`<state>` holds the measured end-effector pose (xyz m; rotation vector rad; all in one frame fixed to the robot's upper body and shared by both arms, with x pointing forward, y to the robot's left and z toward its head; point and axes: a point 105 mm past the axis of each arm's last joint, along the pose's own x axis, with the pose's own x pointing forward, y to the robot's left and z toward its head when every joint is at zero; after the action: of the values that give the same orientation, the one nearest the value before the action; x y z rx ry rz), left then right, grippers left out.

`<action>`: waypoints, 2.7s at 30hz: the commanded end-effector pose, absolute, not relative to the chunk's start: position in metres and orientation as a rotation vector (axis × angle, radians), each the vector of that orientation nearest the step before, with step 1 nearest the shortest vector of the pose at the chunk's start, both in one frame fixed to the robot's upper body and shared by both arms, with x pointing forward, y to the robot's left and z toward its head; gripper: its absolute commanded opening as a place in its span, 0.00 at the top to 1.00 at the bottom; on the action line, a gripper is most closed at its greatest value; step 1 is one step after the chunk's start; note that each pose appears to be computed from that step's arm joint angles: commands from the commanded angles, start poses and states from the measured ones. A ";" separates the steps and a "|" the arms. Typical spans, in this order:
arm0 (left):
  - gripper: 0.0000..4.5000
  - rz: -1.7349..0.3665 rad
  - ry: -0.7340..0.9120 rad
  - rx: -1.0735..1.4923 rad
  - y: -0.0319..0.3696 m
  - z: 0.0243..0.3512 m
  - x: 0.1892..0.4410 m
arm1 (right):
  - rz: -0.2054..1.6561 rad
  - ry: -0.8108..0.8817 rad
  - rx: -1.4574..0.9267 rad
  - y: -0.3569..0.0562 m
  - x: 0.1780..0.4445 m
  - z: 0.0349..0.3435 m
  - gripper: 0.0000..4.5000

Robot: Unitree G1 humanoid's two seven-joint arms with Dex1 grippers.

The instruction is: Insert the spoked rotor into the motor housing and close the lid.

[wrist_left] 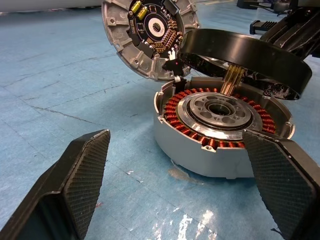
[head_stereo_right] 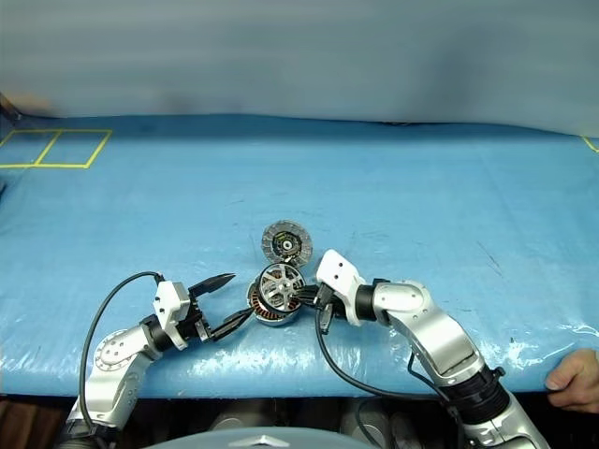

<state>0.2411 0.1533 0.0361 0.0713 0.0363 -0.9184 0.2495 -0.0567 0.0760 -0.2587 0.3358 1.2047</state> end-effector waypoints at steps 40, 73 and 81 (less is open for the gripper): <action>0.00 -0.931 0.018 0.085 0.154 0.036 0.244 | 1.273 0.238 -0.363 -0.041 0.258 0.091 1.00; 0.00 -0.921 0.016 0.081 0.157 0.037 0.243 | 1.302 0.163 -0.265 -0.018 0.263 0.103 0.78; 0.00 -0.912 0.021 0.079 0.159 0.037 0.242 | 1.354 0.186 -0.291 -0.008 0.256 0.094 0.78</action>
<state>0.2419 0.1558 0.0336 0.0624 0.0323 -0.9215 0.2557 -0.0117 0.0874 -0.2657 0.2248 1.3420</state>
